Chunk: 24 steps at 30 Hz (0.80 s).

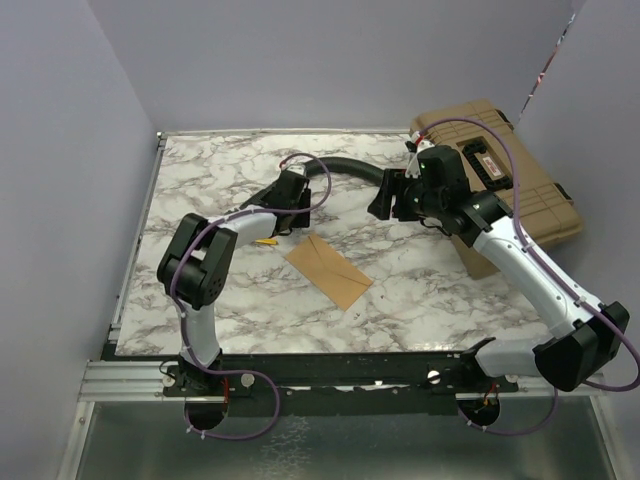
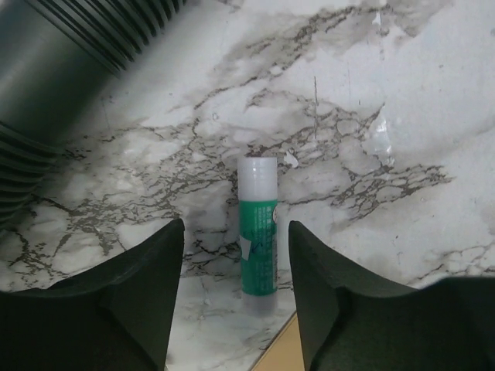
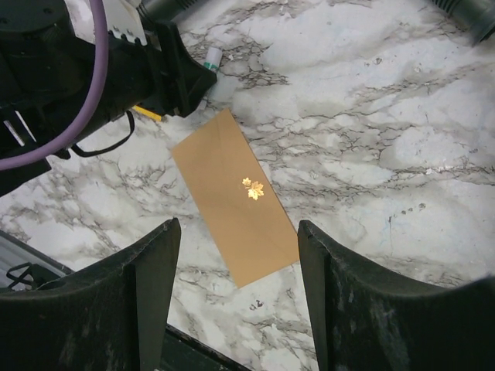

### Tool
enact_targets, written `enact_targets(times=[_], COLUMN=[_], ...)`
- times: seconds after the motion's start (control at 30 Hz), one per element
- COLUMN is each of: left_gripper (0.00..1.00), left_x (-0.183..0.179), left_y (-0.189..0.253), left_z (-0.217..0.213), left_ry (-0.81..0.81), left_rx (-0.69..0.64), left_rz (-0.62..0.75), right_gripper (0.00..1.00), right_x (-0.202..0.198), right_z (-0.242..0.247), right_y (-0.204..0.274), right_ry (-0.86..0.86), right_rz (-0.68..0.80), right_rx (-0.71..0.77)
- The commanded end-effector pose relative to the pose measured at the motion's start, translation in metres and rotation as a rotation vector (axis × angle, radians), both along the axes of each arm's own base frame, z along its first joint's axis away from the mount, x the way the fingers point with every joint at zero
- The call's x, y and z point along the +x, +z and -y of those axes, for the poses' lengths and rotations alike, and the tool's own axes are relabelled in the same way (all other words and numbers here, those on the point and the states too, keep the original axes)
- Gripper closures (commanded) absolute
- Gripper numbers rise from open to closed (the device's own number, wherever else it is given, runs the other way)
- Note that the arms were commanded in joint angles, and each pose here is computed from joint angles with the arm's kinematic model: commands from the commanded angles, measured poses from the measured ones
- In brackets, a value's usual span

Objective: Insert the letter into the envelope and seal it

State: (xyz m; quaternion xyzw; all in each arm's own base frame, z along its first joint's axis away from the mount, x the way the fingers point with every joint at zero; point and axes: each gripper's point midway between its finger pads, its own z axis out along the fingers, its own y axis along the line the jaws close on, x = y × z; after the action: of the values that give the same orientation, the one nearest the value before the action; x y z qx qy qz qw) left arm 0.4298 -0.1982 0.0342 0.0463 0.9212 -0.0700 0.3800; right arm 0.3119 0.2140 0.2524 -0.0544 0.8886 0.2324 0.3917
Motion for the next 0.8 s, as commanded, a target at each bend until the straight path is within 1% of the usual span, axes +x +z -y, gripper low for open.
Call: enact_targets(times=[0.0,0.13,0.27,0.3,0.33,0.37,0.43,0.47,0.53,0.6,0.7,0.77], left_gripper=[0.40,0.31,0.25,0.16,0.03,0.01,0.01,0.01,0.01,0.01,0.01,0.01], left_x=[0.010,0.011,0.004,0.000,-0.004,-0.008,-0.018,-0.027,-0.043,-0.064,-0.100,-0.125], left_y=[0.030,0.076,0.131,0.147,0.163,0.180,0.214,0.239,0.273,0.302,0.340,0.361], left_z=[-0.002,0.012,0.015,0.012,0.006,-0.002,-0.025,-0.039,-0.066,-0.094,-0.135,-0.155], left_ry=[0.053,-0.008,-0.043,-0.037,-0.023,0.008,0.081,0.123,0.206,0.299,0.426,0.465], left_rx=[0.016,-0.067,-0.124,-0.129,-0.131,-0.130,-0.109,-0.109,-0.095,-0.084,-0.077,-0.071], left_rz=[0.050,0.112,0.196,0.215,0.240,0.272,0.345,0.399,0.472,0.538,0.620,0.664], right_gripper=[0.35,0.33,0.32,0.32,0.32,0.32,0.33,0.33,0.33,0.33,0.33,0.32], right_x=[-0.008,-0.004,0.006,0.010,0.012,0.015,0.021,0.024,0.027,0.028,0.026,0.022], right_z=[0.005,0.005,0.010,0.014,0.018,0.022,0.034,0.041,0.054,0.062,0.072,0.077], right_y=[-0.004,-0.001,0.009,0.013,0.017,0.020,0.027,0.032,0.049,0.062,0.080,0.093], right_ry=[0.008,0.002,-0.061,-0.091,-0.111,-0.127,-0.170,-0.197,-0.242,-0.253,-0.265,-0.277], right_rz=[-0.021,0.000,0.028,0.032,0.036,0.043,0.074,0.084,0.111,0.142,0.200,0.241], right_rx=[-0.016,-0.014,-0.016,-0.029,-0.044,-0.066,-0.119,-0.149,-0.199,-0.233,-0.251,-0.243])
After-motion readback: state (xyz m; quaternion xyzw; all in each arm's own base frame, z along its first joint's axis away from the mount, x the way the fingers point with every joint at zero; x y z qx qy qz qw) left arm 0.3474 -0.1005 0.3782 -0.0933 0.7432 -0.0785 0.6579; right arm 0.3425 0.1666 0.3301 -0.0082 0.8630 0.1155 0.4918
